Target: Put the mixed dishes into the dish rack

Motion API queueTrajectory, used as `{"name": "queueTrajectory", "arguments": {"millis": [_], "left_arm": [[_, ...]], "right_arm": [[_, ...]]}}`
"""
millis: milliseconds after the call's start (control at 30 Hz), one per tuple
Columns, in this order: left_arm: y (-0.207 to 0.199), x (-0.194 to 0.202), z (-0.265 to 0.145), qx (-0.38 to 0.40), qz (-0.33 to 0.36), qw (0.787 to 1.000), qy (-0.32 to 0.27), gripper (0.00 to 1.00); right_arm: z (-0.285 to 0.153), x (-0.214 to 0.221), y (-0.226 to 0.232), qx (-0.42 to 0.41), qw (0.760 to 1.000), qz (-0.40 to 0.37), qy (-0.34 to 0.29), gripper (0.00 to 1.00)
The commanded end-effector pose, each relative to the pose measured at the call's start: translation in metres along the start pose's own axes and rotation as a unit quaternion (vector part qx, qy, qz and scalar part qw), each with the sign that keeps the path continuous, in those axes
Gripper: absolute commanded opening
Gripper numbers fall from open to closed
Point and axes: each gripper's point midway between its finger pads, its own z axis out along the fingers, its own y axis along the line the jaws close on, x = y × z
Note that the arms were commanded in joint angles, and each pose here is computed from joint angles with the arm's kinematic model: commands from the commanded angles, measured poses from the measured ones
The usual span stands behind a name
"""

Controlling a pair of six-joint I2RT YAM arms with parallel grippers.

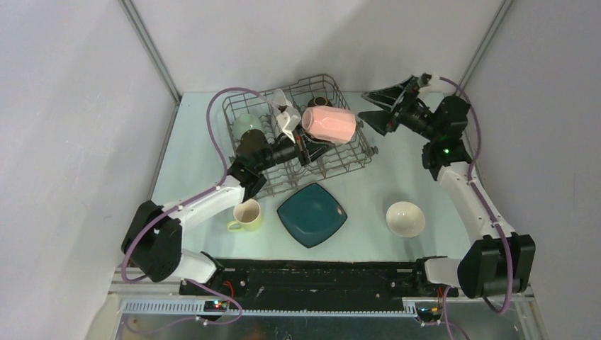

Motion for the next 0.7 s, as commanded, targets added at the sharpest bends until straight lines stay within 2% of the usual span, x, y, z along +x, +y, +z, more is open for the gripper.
{"name": "queueTrajectory", "arguments": {"millis": [0,133,300,533,667], "left_arm": [[0.015,-0.032,0.011,-0.032,0.08,0.996,-0.012,0.0],[0.054,-0.008,0.018,-0.096,0.122,0.986,0.06,0.0],[0.099,0.02,0.026,-0.148,0.171,0.965,0.132,0.0],[0.132,0.057,0.046,-0.165,0.15,0.956,0.191,0.0],[0.148,0.079,0.05,-0.18,0.135,0.952,0.206,0.0]], "right_arm": [[-0.03,-0.022,-0.025,0.073,0.993,-0.075,-0.059,0.91],[-0.069,-0.048,-0.045,0.135,0.976,-0.113,-0.126,0.92],[-0.091,-0.053,-0.059,0.18,0.96,-0.149,-0.152,0.92],[-0.106,-0.052,-0.07,0.216,0.949,-0.165,-0.16,0.92],[-0.109,-0.052,-0.069,0.218,0.947,-0.171,-0.164,0.92]]}}
